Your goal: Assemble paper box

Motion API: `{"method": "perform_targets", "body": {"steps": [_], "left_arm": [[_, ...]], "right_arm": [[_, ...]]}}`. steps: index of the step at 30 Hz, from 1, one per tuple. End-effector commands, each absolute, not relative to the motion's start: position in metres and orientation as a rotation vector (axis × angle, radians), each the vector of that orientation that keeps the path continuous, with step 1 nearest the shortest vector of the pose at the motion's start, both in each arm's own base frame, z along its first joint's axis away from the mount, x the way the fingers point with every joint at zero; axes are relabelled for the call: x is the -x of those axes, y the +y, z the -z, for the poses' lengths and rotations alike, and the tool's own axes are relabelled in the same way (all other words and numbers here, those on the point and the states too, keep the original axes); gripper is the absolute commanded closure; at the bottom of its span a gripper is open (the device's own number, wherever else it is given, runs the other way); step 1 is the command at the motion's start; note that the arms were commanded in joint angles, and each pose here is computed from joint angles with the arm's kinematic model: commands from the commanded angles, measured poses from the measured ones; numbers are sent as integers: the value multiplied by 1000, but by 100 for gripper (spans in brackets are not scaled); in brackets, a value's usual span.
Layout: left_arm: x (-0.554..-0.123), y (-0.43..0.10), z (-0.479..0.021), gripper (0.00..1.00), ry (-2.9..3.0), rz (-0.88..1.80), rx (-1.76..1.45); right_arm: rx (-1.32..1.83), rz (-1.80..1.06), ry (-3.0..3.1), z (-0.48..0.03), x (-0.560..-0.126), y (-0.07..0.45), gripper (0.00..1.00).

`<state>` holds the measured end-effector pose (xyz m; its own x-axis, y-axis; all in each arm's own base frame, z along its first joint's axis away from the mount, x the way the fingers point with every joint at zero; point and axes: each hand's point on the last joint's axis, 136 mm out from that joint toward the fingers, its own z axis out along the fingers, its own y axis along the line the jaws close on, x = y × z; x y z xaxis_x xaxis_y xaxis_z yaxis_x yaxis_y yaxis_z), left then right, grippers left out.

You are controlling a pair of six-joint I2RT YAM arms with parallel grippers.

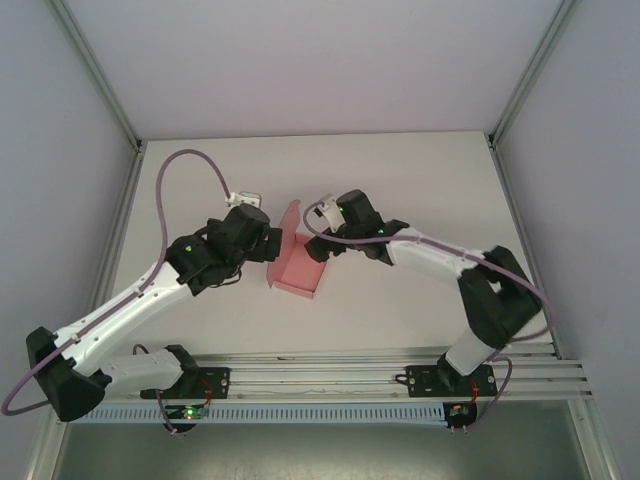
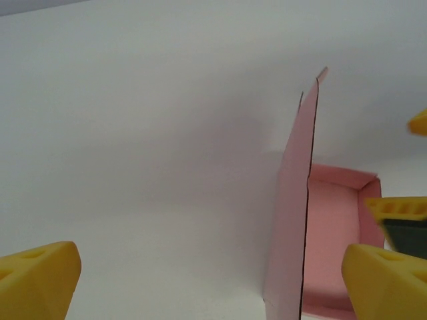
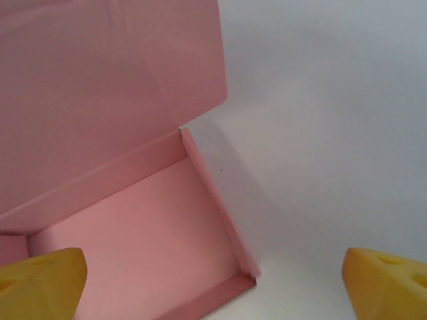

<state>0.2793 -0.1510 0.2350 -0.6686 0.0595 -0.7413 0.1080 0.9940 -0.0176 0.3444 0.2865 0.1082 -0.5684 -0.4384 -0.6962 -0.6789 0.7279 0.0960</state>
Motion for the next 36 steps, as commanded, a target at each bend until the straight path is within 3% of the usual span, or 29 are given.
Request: {"method": "perform_targets", "body": {"steps": [1, 11, 18, 21, 29, 36], "left_arm": [[-277, -139, -234, 0, 2285, 102, 33], [-272, -148, -232, 0, 2284, 185, -12], [-271, -154, -233, 0, 2283, 228, -12], [-273, -159, -233, 0, 2274, 255, -16], [-282, -167, -233, 0, 2285, 258, -12], [-289, -176, -231, 0, 2292, 268, -19]], "right_arm": [[922, -464, 2294, -96, -350, 302, 6], [913, -324, 2434, -39, -355, 312, 25], [815, -310, 2459, -30, -357, 308, 68], [723, -278, 2457, -34, -360, 301, 78], [111, -26, 2481, -45, -355, 234, 90], [-180, 19, 2408, -55, -329, 206, 90]]}}
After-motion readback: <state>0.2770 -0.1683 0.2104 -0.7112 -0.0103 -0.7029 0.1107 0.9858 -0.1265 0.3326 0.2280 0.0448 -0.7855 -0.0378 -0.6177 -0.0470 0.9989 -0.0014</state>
